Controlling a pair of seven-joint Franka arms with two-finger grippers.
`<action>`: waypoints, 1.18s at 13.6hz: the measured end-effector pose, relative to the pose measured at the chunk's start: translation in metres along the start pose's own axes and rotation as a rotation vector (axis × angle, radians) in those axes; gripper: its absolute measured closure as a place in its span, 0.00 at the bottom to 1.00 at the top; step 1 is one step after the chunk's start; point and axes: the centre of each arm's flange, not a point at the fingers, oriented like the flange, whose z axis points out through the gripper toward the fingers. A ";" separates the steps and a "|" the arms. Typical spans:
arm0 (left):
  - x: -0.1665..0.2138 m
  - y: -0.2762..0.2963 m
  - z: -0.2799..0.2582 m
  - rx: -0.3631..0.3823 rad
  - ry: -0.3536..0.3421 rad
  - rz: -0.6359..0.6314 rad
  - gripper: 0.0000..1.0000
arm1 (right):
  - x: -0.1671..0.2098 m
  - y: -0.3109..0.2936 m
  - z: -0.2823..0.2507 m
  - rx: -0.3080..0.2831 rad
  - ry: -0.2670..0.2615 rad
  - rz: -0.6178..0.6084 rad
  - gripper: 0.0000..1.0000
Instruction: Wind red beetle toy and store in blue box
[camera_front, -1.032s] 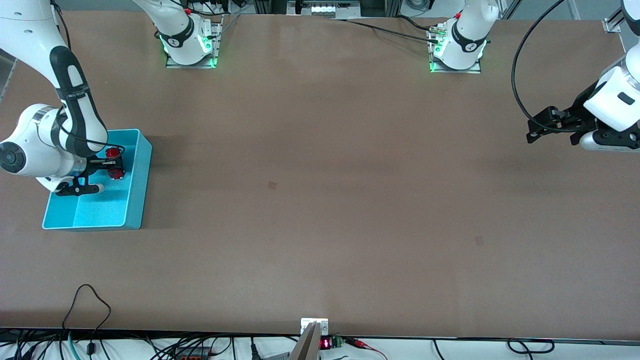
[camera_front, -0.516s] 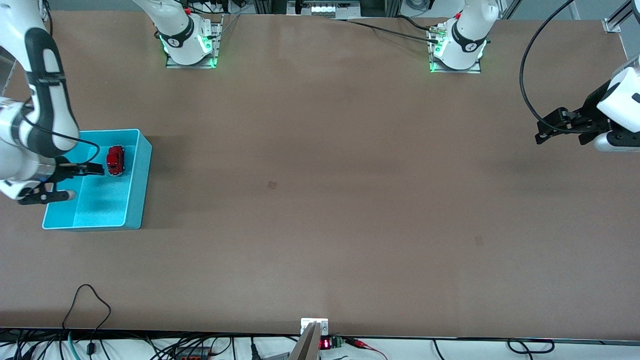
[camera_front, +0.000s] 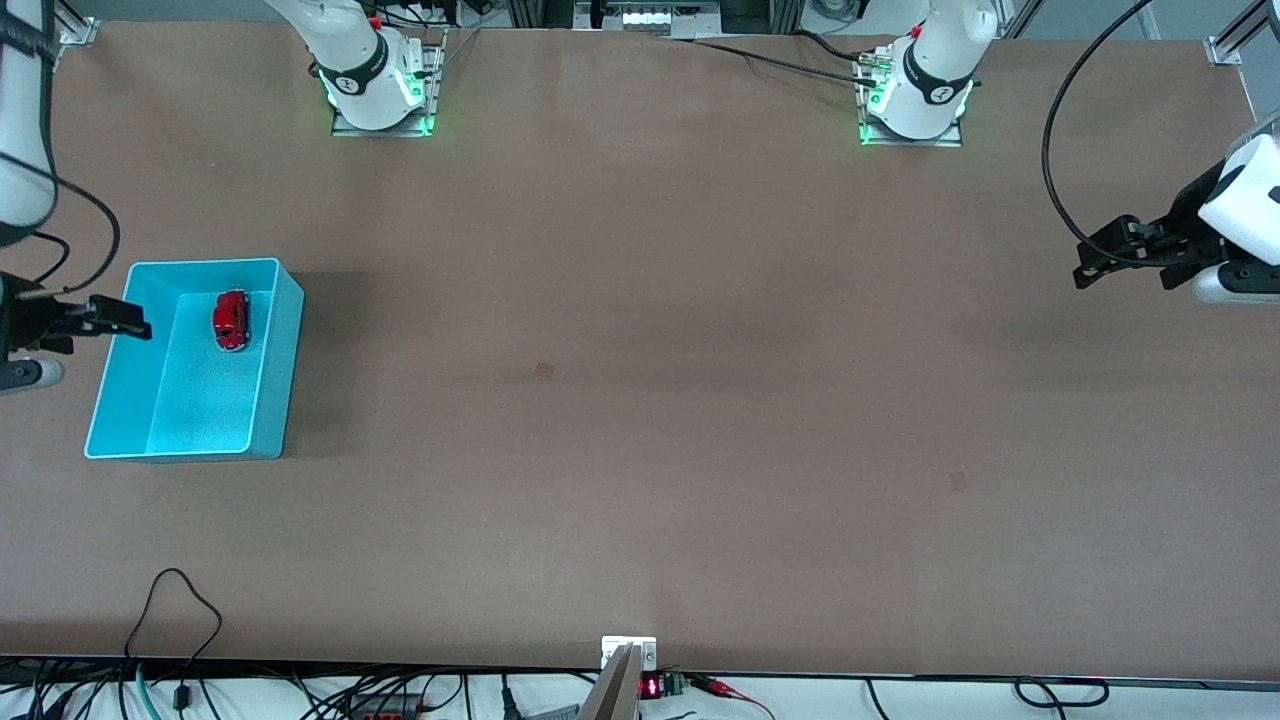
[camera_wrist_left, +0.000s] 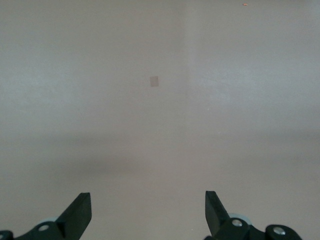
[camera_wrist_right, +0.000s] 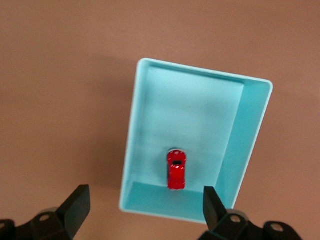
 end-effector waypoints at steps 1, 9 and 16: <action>0.000 0.002 0.000 0.000 0.000 0.003 0.00 | -0.003 -0.016 -0.021 0.008 -0.011 0.010 0.00; 0.000 0.003 -0.001 0.000 0.003 0.005 0.00 | -0.031 -0.074 -0.093 0.001 -0.001 0.001 0.00; 0.001 0.003 -0.002 -0.001 0.015 0.005 0.00 | -0.030 -0.064 -0.071 0.012 -0.049 0.018 0.00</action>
